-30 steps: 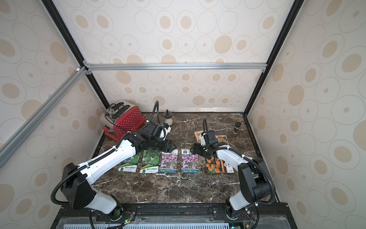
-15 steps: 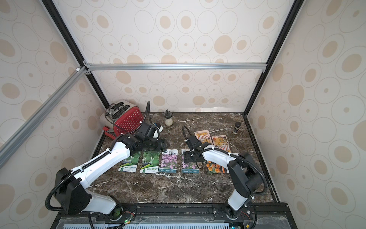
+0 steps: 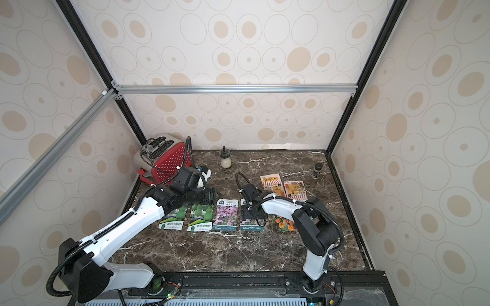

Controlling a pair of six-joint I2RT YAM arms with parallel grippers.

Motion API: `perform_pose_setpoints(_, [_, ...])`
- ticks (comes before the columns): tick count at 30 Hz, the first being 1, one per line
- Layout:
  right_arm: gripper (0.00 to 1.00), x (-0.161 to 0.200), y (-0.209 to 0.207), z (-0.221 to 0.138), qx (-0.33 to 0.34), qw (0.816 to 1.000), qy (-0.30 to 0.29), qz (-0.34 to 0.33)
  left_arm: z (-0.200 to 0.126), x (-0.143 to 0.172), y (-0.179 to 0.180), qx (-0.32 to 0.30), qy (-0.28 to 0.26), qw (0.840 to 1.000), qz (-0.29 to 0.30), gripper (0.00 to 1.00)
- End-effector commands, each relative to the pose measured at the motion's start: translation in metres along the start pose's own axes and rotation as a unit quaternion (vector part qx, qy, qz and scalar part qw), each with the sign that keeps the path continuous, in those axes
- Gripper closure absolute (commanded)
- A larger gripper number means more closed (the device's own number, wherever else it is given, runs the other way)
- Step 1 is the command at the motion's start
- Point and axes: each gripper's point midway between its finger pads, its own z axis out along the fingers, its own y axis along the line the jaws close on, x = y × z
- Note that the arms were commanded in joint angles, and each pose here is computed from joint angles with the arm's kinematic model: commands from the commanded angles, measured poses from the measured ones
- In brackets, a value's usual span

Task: Arrange the seed packets in a row
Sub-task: Adjust the seed packet at the center of the board.

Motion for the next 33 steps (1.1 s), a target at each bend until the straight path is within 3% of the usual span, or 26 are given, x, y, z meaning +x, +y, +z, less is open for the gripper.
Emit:
perform_pose_setpoints(1, [0.21,0.014,0.004,0.008,0.005,1.0,0.028,0.007,-0.01,-0.006,0.006,-0.002,-0.02,1.0,-0.009,0.31])
perform_pose_setpoints(9, [0.21,0.006,0.008,0.002,0.004,1.0,0.014,0.006,-0.012,-0.005,0.01,-0.002,-0.022,1.0,-0.016,0.31])
perform_pose_setpoints(15, [0.21,-0.025,0.004,-0.037,0.018,0.999,-0.038,-0.003,-0.007,-0.01,0.006,0.004,-0.024,1.0,-0.019,0.3])
perform_pose_setpoints(18, [0.21,-0.039,-0.012,-0.061,-0.004,0.998,-0.063,0.026,0.002,-0.019,-0.002,0.025,-0.031,0.999,-0.022,0.3])
perform_pose_setpoints(27, [0.21,-0.095,-0.109,-0.07,-0.053,0.981,-0.095,0.159,0.066,-0.048,-0.063,0.082,-0.021,0.996,0.005,0.3])
perform_pose_setpoints(33, [0.22,-0.136,-0.129,-0.04,-0.075,0.977,-0.075,0.186,0.124,-0.061,-0.09,0.11,-0.004,0.994,0.0,0.3])
